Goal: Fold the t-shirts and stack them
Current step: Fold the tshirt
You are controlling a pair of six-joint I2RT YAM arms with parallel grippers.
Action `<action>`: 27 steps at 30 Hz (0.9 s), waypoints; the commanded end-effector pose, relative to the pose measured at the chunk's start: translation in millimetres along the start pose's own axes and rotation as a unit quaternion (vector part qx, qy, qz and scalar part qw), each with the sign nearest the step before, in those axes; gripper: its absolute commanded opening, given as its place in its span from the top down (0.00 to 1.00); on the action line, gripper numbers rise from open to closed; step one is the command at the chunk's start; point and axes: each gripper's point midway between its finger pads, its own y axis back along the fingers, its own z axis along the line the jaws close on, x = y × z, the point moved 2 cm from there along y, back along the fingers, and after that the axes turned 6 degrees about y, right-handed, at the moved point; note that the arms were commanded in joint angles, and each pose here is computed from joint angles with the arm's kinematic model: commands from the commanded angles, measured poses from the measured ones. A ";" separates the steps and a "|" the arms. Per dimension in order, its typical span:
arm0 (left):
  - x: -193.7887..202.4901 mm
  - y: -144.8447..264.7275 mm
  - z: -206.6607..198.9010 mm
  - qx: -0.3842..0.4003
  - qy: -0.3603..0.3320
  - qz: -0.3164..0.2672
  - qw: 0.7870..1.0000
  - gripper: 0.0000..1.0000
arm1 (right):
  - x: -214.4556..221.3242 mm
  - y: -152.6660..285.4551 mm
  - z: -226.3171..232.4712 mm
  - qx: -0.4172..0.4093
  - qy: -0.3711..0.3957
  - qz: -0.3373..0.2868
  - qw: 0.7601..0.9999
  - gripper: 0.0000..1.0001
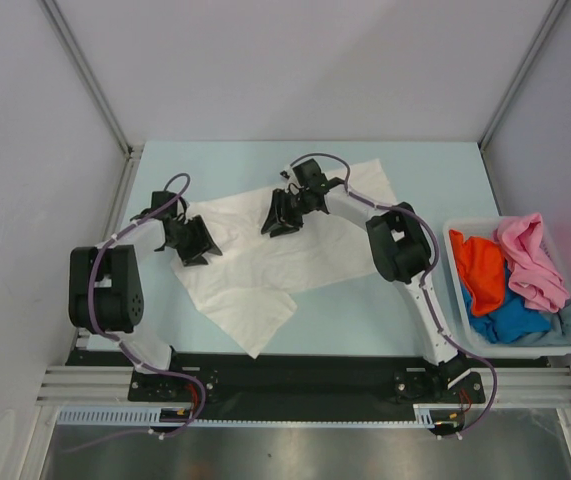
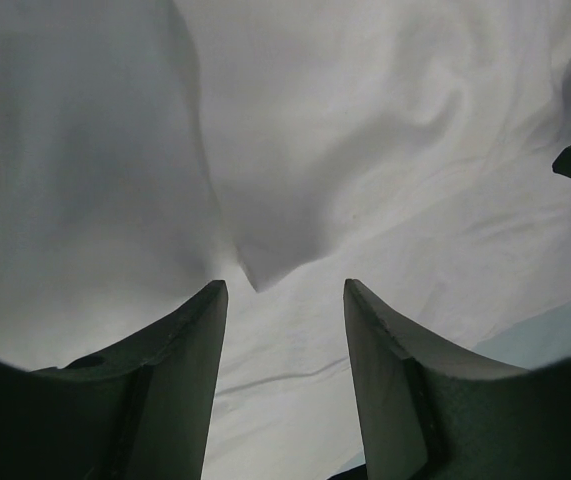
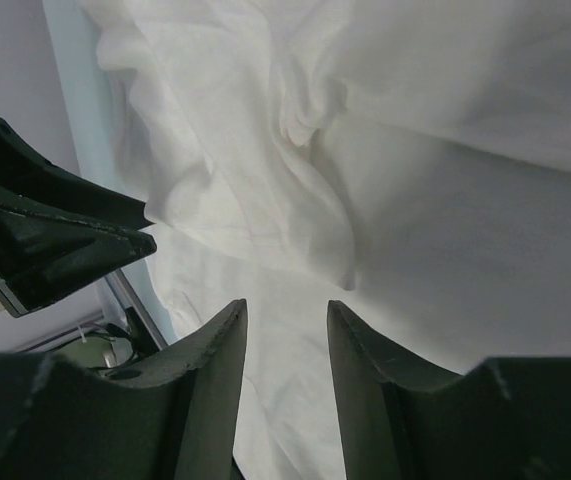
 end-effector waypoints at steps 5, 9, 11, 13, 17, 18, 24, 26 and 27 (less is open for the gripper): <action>-13.2 -6.0 -10.4 0.028 -0.005 -0.011 1.000 0.45 | -6.2 0.9 -3.0 0.005 0.020 0.002 1.000 0.54; -15.6 -8.8 -16.1 0.043 -0.002 -0.007 0.999 0.47 | -8.8 -4.6 -7.5 -0.002 0.010 0.002 1.000 0.54; -16.0 -9.6 -17.1 0.046 -0.001 -0.002 0.999 0.51 | -11.4 -7.6 -8.5 -0.003 0.009 0.001 1.000 0.54; -15.9 -8.8 -18.6 0.048 -0.004 -0.001 0.999 0.58 | -13.6 -8.5 -6.6 -0.008 0.007 0.000 1.000 0.54; -14.4 -7.6 -19.5 0.051 -0.003 0.002 0.999 0.65 | -12.9 -10.5 -9.1 -0.003 0.007 0.000 1.000 0.55; -14.2 -7.5 -19.9 0.052 -0.003 0.003 0.999 0.68 | -13.0 -10.5 -10.4 -0.003 0.007 0.000 1.000 0.55; -17.3 1.4 -27.0 0.060 -0.004 0.000 0.998 0.83 | -13.8 -11.6 -5.6 -0.018 -0.004 0.002 1.000 0.66; -18.6 5.6 -29.4 0.062 -0.003 0.000 0.998 0.86 | -17.5 -9.1 1.3 -0.026 -0.011 -0.003 1.000 0.71; -18.7 7.1 -29.1 0.064 0.001 0.000 0.998 0.87 | -20.9 -4.2 8.5 -0.031 -0.010 -0.009 0.999 0.83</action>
